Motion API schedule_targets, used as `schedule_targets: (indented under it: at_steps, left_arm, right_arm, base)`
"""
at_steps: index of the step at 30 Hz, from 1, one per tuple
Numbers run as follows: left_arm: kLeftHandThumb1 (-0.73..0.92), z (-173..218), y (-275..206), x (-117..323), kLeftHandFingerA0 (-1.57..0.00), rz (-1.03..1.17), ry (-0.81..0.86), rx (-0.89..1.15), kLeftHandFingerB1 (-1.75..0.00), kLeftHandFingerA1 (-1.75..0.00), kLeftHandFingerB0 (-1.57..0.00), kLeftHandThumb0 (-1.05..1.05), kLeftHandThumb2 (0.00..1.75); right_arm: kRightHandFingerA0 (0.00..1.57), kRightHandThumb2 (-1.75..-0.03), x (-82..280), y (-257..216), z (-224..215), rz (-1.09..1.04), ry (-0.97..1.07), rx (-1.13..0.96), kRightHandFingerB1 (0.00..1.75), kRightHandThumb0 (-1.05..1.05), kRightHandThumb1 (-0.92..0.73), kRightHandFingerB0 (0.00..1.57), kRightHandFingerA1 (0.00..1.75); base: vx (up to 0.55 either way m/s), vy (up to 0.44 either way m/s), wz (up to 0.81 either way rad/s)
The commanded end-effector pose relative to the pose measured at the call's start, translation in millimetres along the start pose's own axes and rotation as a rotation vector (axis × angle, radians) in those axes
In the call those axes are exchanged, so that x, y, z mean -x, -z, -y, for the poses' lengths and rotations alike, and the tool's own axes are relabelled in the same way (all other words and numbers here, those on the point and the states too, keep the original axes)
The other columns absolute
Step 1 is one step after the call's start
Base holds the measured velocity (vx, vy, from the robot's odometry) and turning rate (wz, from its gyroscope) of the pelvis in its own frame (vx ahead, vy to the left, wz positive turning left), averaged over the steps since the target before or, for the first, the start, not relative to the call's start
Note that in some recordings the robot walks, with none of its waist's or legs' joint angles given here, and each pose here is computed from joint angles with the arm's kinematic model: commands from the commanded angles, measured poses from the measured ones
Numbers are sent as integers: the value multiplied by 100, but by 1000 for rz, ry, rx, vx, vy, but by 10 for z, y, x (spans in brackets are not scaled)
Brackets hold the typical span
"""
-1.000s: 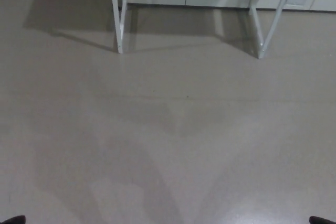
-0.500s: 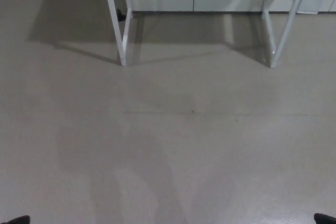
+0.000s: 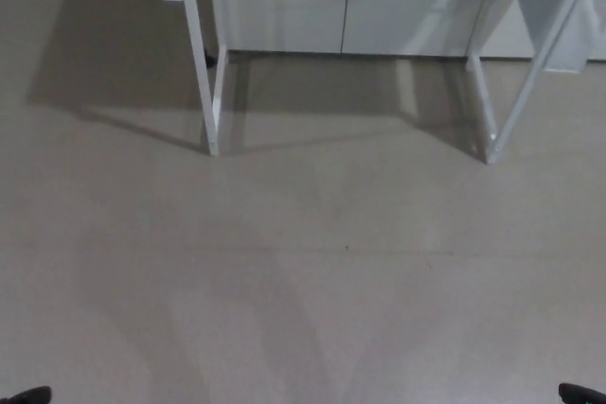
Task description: The robot walk towards a table in front and click the button on the base of the boilling pot using its left middle finger
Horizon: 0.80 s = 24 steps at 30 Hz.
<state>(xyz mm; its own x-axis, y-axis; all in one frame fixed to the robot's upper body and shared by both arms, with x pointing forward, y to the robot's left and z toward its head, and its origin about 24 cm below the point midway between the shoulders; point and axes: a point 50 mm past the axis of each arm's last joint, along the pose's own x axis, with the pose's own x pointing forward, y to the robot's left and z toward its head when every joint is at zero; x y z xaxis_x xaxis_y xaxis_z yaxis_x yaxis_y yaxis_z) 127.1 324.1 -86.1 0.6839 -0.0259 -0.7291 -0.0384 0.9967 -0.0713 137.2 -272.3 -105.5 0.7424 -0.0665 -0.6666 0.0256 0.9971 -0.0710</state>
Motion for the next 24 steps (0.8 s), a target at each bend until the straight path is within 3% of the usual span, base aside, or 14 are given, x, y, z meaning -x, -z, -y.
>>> schedule_targets:
  at_steps: [1,3,4,7,8,9,10,11,12,13,15,16,24]
  left_arm:
    - [61,-24,-26,18,-17,10,-12,-37,-27,-33,-18,5,58]
    - [61,-22,-20,22,-18,12,-10,-44,-27,-33,-17,5,58]
    - [61,-22,-17,23,-18,12,-11,-49,-27,-33,-17,5,58]
    - [61,-19,-11,30,-15,2,-6,-67,-27,-33,-17,5,58]
    - [43,-20,-4,36,-4,3,0,-68,-45,-46,-7,4,88]
    - [43,-18,-4,38,-4,7,8,-70,-45,-46,-6,4,88]
    - [43,-17,-4,39,-4,8,9,-73,-45,-46,-6,4,88]
    - [63,-19,-4,39,-15,5,8,-82,-28,-32,-17,3,58]
    - [63,-19,-10,36,-15,6,8,-85,-28,-32,-17,3,58]
    - [62,-20,-9,33,-17,5,5,-85,-27,-33,-16,4,58]
    - [63,-20,-11,31,-15,6,4,-80,-28,-32,-18,4,58]
    - [62,-19,-9,31,-15,5,3,-78,-28,-32,-18,4,58]
    - [63,-13,-8,26,-17,8,-8,-123,-27,-33,-16,5,59]
  right_arm:
    - [33,-86,16,3,58,-1,27,16,51,-8,-37,19,58]
    - [35,-85,20,8,59,-2,26,26,51,-9,-36,20,58]
    - [35,-85,22,10,60,-3,26,29,51,-9,-36,20,58]
    - [35,-86,27,23,59,-9,28,34,51,-9,-37,19,59]
    - [36,-86,31,35,60,-12,27,31,51,-9,-36,19,59]
    - [36,-86,32,37,62,-10,26,30,51,-9,-37,19,59]
    - [36,-86,32,36,62,-10,26,31,51,-9,-37,19,59]
    - [35,-86,35,38,63,-11,27,32,51,-9,-37,19,58]
    - [34,-86,34,35,62,-10,27,33,51,-9,-38,20,58]
    - [46,-56,34,33,61,-10,29,32,34,-11,-54,33,39]
    - [45,-56,33,33,59,-11,29,30,33,-11,-55,33,39]
    - [36,-86,34,37,57,-11,26,28,51,-9,-36,20,59]
    - [34,-86,30,32,61,-12,28,46,50,-10,-38,18,58]
  base:
    - [218,-122,8]
    - [232,-155,15]
    - [349,-119,-199]
    - [223,-218,37]
    - [200,-197,-4]
    - [197,-188,-6]
    - [191,-96,-2]
    - [151,-50,-6]
    - [180,-25,-10]
    - [181,20,-2]
    - [171,63,-8]
    - [161,117,-1]
    - [240,97,18]
